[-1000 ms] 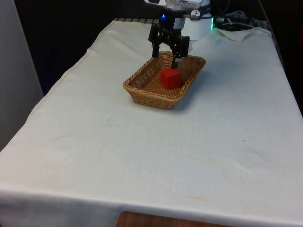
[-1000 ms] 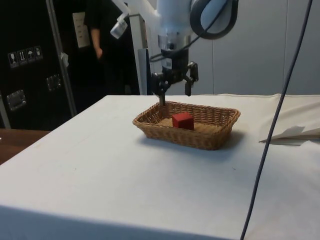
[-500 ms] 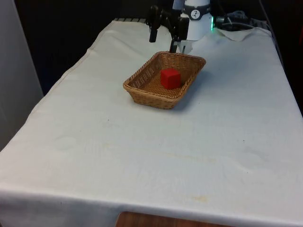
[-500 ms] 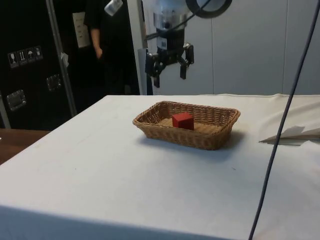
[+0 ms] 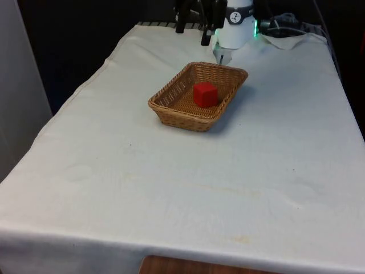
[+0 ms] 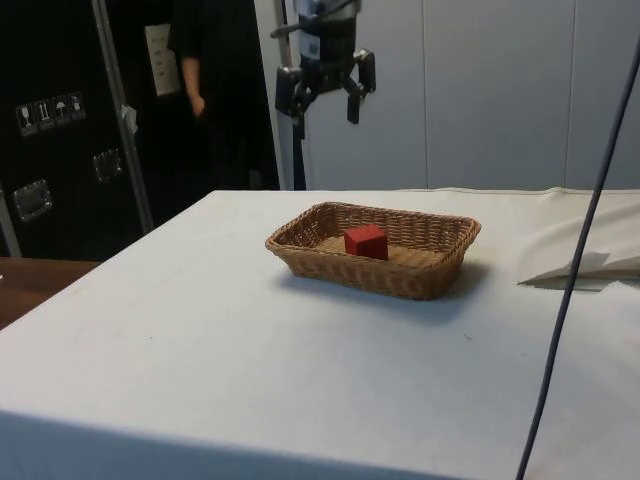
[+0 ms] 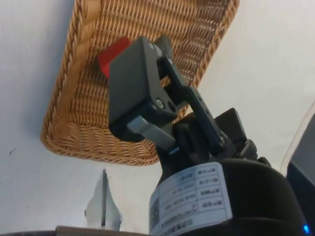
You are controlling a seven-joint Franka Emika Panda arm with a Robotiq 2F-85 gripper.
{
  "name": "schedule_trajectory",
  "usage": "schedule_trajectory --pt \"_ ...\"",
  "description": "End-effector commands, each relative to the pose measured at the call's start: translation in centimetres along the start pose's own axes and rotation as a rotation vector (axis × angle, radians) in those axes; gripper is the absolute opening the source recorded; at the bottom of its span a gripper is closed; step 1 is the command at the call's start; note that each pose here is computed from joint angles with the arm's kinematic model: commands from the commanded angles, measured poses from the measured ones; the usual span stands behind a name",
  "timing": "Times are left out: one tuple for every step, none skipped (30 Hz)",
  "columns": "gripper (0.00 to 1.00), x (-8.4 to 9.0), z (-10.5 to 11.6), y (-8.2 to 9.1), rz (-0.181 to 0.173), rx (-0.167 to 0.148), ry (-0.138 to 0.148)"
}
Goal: Pick up the cube and place it into the basket.
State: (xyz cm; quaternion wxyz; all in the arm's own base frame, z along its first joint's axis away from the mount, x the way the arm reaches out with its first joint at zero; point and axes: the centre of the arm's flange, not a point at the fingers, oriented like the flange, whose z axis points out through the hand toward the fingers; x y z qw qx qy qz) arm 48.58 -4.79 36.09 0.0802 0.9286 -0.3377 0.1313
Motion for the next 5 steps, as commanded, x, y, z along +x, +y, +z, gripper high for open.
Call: schedule_trajectory --pt "1.0 0.27 -0.63 -0.15 0.003 0.004 -0.007" --pt "1.0 0.4 -0.82 -0.2 0.003 0.003 -0.006" --pt "1.0 0.57 -1.08 -0.24 0.004 0.002 -0.004" --pt "1.0 0.7 -1.27 -0.3 0.005 0.002 -0.001" --pt "1.0 0.7 -1.05 -0.21 0.003 -0.002 0.01"
